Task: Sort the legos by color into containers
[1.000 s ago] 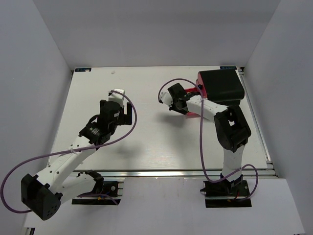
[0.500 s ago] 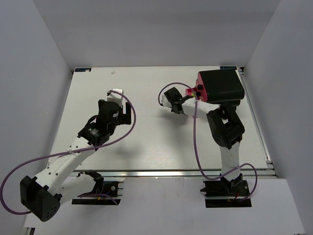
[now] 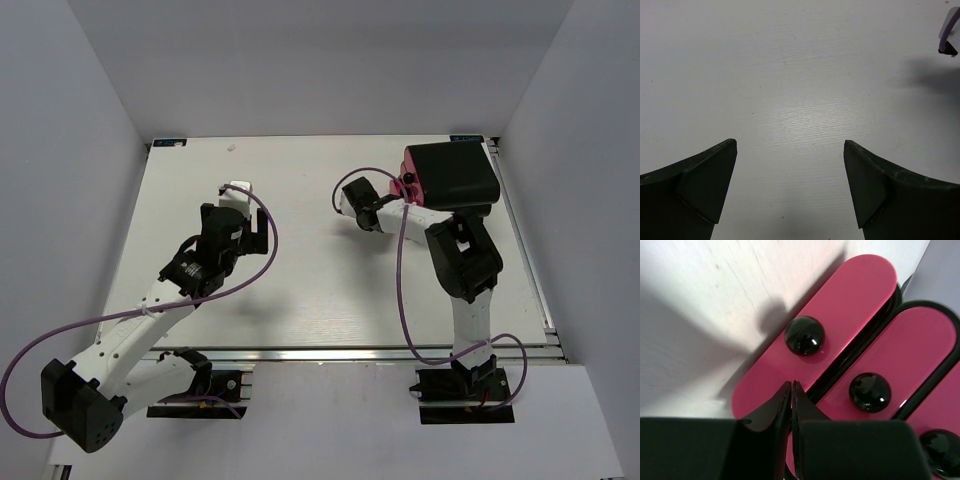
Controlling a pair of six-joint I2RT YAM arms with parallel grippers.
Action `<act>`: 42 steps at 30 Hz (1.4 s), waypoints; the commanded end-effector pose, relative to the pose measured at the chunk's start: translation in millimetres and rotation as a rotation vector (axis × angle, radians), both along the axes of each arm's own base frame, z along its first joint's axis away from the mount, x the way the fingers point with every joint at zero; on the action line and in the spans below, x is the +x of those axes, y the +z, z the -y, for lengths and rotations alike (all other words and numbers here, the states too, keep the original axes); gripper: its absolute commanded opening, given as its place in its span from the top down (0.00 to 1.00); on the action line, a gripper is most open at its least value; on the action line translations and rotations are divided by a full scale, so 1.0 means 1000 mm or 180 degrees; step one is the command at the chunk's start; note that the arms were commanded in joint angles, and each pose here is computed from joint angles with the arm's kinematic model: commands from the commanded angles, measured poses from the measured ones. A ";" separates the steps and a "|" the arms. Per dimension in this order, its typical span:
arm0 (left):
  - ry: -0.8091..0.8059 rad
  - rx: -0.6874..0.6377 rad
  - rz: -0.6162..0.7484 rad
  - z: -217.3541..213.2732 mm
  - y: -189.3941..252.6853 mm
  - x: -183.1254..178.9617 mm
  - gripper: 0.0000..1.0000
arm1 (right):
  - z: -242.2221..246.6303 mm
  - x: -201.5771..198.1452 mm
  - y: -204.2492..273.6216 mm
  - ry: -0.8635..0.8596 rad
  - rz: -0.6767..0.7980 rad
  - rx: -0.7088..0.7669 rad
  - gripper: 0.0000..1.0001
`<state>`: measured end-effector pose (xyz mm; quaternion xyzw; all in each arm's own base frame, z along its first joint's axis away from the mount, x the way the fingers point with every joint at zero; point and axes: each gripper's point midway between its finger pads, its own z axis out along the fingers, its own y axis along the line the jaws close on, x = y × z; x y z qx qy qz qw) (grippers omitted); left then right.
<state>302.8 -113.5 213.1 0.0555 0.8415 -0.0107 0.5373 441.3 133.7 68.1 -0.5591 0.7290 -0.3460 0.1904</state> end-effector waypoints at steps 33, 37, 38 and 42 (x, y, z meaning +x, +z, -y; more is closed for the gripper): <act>-0.0518 -0.0253 0.0377 0.019 0.021 -0.012 0.02 | -0.091 -0.141 0.176 0.0288 -0.0097 0.4518 0.11; -0.0599 -0.0220 0.0352 0.022 0.013 -0.013 0.02 | -0.062 -0.143 0.198 0.0225 0.0667 0.4776 0.11; -0.0607 -0.0208 0.0344 0.023 0.011 -0.012 0.02 | -0.053 -0.150 0.196 0.0216 0.0824 0.4812 0.11; -0.0630 -0.0162 0.0289 0.024 0.003 -0.011 0.02 | -0.033 -0.154 0.191 0.0012 0.1072 0.4812 0.11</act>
